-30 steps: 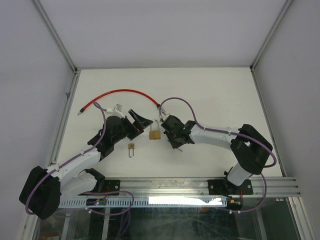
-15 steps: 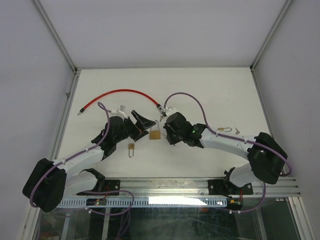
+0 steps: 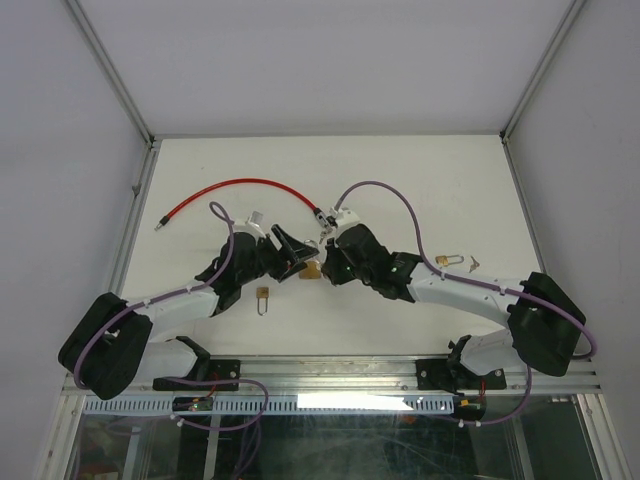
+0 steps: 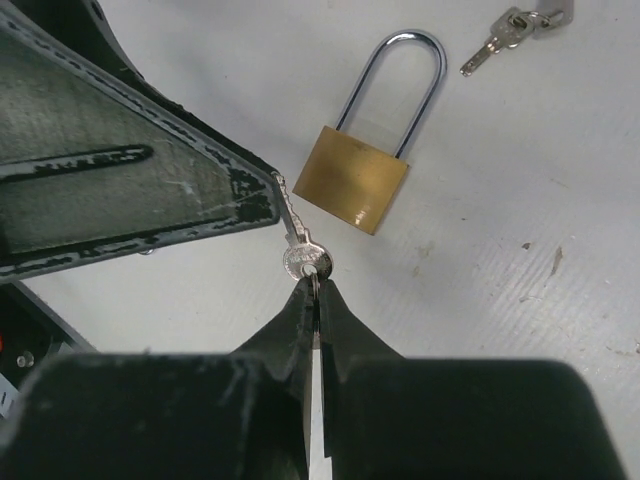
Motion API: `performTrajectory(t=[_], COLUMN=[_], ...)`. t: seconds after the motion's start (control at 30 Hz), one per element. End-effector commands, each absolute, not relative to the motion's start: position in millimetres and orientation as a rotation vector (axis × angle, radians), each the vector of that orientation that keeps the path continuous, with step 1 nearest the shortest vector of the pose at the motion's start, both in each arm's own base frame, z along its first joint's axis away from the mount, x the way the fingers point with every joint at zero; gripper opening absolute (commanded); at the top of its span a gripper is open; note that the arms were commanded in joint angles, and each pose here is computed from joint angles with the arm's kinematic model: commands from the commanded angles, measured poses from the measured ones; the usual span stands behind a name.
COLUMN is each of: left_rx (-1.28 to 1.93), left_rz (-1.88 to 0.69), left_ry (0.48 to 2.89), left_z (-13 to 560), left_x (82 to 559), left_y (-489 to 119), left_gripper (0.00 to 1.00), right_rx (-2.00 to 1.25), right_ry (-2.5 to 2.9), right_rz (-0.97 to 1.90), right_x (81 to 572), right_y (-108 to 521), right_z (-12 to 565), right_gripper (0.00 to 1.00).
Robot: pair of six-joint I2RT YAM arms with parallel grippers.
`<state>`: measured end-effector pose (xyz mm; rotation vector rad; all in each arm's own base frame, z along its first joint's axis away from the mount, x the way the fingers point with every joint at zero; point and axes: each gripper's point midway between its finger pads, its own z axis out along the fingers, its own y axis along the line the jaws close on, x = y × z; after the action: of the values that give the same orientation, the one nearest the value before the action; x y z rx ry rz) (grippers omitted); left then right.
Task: Unlock with the key
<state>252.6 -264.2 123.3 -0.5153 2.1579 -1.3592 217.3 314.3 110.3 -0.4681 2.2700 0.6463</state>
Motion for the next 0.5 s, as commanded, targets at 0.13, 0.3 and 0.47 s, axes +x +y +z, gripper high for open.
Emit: performTrajectory(t=[0.13,0.3,0.47], left_rx=[-0.399,-0.411,-0.4], left_rz=[-1.426,-1.394,-1.382], left_ry=[2.016,1.991,1.97], left_z=[156.9,155.8,157.6], left_x=[265.4,269.9,272.6], left_y=[-278.2,-275.2,-274.8], left_gripper=[0.58,0.39,0.15], right_rx=[-0.408,-0.408,-0.403], right_ry=[2.155,2.152,2.15], right_rz=[0.78,0.786,0.799], right_x=[221.0,220.6,218.8], right_y=[335.4,336.6,337.4], right_z=[145.9,146.7,146.4], right_gripper=[0.0,0.0,0.0])
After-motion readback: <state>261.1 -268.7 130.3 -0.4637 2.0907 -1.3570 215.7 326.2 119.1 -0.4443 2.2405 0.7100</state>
